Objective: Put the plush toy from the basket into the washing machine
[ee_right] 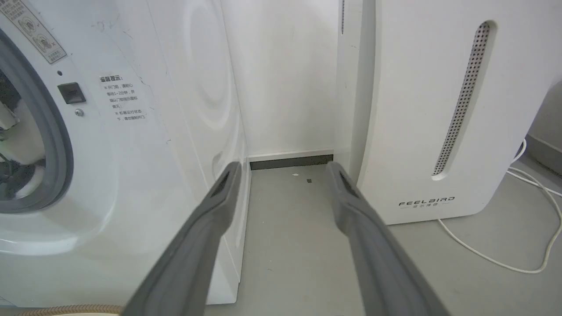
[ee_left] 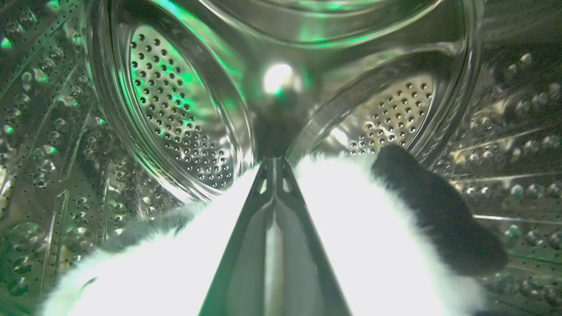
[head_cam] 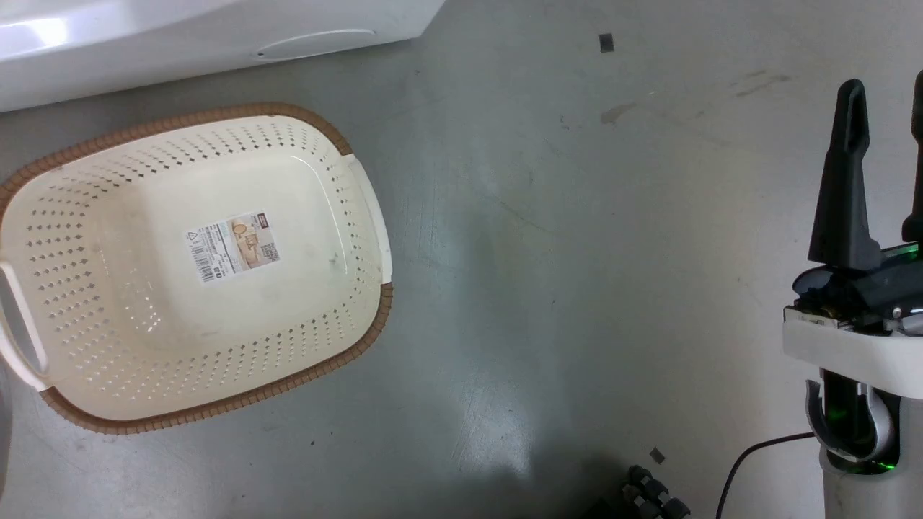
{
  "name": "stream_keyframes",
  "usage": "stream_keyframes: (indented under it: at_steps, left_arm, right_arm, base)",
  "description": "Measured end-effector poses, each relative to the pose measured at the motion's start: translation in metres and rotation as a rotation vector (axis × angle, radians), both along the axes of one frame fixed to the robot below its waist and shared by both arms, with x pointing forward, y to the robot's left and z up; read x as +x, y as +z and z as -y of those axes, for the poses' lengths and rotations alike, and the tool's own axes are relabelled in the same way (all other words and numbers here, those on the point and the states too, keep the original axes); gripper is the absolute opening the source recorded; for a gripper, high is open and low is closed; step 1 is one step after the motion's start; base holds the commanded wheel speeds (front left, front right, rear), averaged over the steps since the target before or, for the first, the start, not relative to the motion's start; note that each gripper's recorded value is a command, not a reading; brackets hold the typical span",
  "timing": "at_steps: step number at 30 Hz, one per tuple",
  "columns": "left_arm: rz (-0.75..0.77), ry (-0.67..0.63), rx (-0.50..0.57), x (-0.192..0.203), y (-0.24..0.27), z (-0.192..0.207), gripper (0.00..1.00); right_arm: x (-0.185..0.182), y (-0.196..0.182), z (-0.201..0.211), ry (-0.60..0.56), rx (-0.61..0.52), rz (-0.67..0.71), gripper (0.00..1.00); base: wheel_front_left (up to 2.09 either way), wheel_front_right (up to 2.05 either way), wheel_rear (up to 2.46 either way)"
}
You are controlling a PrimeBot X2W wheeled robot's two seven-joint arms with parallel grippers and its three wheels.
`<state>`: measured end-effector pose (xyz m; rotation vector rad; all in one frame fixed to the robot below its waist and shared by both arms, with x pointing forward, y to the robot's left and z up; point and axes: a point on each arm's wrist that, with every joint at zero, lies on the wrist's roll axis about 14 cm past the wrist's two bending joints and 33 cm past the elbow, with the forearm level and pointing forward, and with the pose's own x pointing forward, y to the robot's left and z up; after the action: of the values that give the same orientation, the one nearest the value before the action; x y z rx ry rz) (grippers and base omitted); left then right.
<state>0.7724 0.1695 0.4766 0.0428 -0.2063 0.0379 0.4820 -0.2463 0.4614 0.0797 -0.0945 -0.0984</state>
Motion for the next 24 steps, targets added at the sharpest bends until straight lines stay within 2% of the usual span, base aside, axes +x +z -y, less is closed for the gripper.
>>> stream_keyframes:
  at_steps: [1,12,24]
  left_arm:
    - [-0.008,0.0,0.011,0.001,-0.004,0.001,1.0]
    - [-0.038,0.006,0.053,-0.011,-0.004,-0.002,1.0]
    - [-0.116,0.016,0.042,-0.082,-0.015,-0.013,1.0]
  right_arm:
    - [0.0,-0.001,0.001,-0.002,0.0,-0.002,1.0]
    - [0.001,0.007,-0.008,0.021,0.019,0.021,1.0]
    - [-0.007,0.04,-0.022,0.057,0.004,0.085,1.0]
  base:
    - [0.0,0.0,0.0]
    - [0.0,0.0,0.0]
    - [0.0,0.0,0.0]
